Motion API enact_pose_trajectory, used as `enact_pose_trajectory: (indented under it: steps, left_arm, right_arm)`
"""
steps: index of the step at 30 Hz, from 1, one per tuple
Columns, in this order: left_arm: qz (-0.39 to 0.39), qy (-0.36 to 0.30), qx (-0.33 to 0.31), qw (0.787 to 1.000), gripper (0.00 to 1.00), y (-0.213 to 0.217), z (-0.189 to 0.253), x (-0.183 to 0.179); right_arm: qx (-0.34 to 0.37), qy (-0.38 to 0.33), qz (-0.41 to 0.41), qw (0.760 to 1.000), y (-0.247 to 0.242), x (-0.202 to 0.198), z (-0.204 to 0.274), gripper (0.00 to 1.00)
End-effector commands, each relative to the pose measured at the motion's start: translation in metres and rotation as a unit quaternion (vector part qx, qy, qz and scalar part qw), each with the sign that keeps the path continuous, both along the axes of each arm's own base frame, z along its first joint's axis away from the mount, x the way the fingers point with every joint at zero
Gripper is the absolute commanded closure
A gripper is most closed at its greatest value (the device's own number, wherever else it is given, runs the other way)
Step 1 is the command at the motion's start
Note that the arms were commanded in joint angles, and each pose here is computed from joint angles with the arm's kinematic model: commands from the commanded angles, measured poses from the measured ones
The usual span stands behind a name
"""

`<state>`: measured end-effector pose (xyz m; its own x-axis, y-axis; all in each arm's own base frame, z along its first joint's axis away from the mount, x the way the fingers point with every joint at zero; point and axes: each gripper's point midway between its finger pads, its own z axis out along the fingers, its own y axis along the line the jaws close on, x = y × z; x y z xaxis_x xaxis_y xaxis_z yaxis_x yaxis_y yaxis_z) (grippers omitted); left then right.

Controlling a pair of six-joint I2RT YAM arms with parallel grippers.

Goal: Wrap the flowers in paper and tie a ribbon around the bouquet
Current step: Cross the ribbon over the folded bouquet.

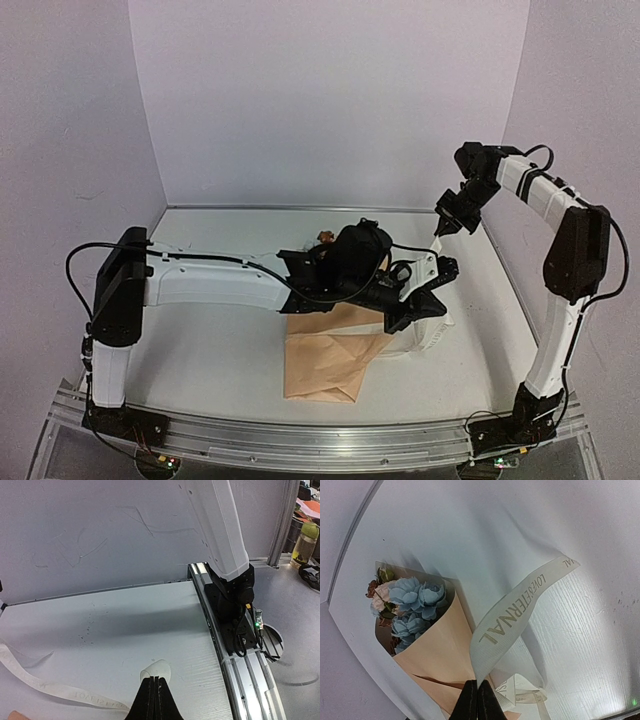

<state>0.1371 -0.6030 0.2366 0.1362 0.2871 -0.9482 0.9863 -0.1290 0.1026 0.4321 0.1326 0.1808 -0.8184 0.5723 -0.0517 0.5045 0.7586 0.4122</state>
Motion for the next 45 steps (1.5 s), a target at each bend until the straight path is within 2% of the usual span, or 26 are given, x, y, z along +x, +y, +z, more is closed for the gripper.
enact_pose_trajectory:
  steps: [1, 4, 10, 17, 21, 23, 25, 29, 36, 40, 42, 45]
  left_arm:
    - [0.018, 0.004, -0.066, 0.998, 1.0, 0.007, 0.039, 0.025]
    - [0.017, 0.018, -0.077, 0.997, 1.0, 0.011, 0.039, 0.031]
    - [0.0, 0.053, -0.012, 0.999, 1.0, -0.004, -0.011, 0.037]
    - [0.04, 0.117, 0.052, 0.991, 1.0, -0.012, -0.076, 0.071]
    - [0.072, 0.147, 0.061, 0.985, 1.0, -0.011, -0.091, 0.092]
    - [0.069, 0.159, 0.083, 0.981, 1.0, -0.008, -0.097, 0.091]
    - [0.034, 0.162, 0.068, 0.984, 1.0, -0.008, -0.067, 0.078]
    - [0.012, 0.128, -0.032, 0.991, 1.0, 0.013, 0.016, 0.061]
    - [-0.059, 0.079, -0.119, 0.988, 1.0, 0.053, 0.119, 0.022]
    - [-0.077, 0.066, -0.142, 0.985, 1.0, 0.066, 0.136, 0.012]
    - [-0.064, 0.068, -0.132, 0.987, 1.0, 0.06, 0.124, 0.019]
    - [-0.047, 0.092, -0.083, 0.991, 1.0, 0.038, 0.081, 0.034]
  right_arm:
    - [0.004, -0.012, 0.009, 1.0, 0.01, -0.001, 0.016, 1.0]
    - [0.009, -0.022, 0.017, 1.0, 0.016, -0.001, 0.023, 1.0]
    - [0.053, -0.046, 0.036, 0.997, 0.039, -0.001, 0.051, 1.0]
    - [0.083, -0.073, 0.089, 0.99, 0.067, -0.025, 0.078, 1.0]
    - [0.077, -0.08, 0.104, 0.988, 0.07, -0.034, 0.08, 1.0]
    - [0.072, -0.083, 0.106, 0.988, 0.07, -0.035, 0.08, 1.0]
    - [0.071, -0.085, 0.108, 0.988, 0.07, -0.033, 0.081, 1.0]
    - [0.064, -0.081, 0.116, 0.988, 0.07, -0.032, 0.074, 1.0]
    - [0.061, -0.03, 0.124, 0.99, 0.075, -0.028, 0.034, 1.0]
    - [0.059, -0.002, 0.123, 0.991, 0.076, -0.028, 0.012, 1.0]
    - [0.058, 0.006, 0.124, 0.991, 0.078, -0.029, 0.005, 1.0]
    - [0.056, 0.009, 0.127, 0.99, 0.079, -0.03, 0.003, 1.0]
